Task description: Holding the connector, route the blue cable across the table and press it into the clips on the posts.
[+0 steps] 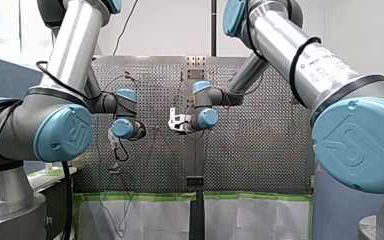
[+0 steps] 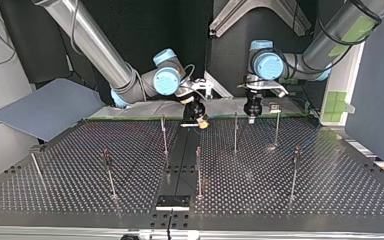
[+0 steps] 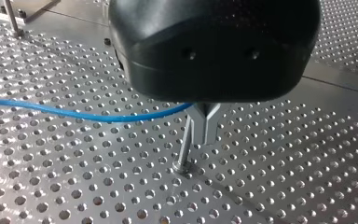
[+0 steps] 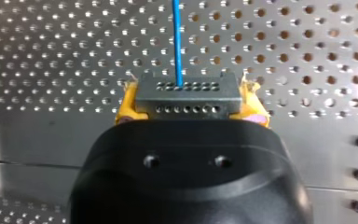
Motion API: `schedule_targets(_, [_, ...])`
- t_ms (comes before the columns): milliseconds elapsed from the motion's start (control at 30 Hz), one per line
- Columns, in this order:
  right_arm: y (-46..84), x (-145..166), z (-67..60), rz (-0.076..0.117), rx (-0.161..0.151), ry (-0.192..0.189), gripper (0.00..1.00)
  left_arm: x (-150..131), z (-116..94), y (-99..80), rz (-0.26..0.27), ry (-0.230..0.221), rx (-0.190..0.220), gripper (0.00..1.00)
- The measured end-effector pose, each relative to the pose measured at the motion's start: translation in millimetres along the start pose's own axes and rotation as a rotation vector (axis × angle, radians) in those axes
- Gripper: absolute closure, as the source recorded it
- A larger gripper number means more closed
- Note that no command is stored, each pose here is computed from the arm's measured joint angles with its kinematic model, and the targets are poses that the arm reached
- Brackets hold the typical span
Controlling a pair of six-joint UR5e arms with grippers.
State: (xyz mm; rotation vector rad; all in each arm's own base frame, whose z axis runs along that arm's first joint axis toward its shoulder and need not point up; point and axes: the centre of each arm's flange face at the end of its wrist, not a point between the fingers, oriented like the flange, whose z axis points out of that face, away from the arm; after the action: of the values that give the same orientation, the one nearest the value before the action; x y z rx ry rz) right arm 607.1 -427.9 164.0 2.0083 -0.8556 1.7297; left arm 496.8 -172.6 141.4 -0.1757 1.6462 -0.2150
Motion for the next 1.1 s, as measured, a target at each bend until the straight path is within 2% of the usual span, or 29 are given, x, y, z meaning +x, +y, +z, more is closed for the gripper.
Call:
schedule_targets(167, [4.0,-4.3,1.8,0.001,-0.007,-0.002,1.00,-2.4,3.3,-1.2,-0.008,-0.020,0.020,1.00])
schedule_targets(400, [16.5,-2.0,3.9,0.006,-0.021,0.012,1.00,-9.0,10.3,0.6,-0.034,-0.046,0.020,1.00])
schedule_targets(800, [38.0,0.1,5.6,0.011,-0.045,0.020,1.00,2.5,41.9,-0.9,-0.034,-0.026,0.068,1.00])
schedule_targets(867, [40.3,0.2,6.1,0.011,-0.047,0.023,1.00,5.6,47.3,-0.2,-0.033,-0.022,0.065,1.00])
schedule_targets(1100, [46.3,0.8,6.8,0.012,-0.049,0.027,1.00,16.2,57.1,8.4,-0.012,-0.004,0.020,1.00])
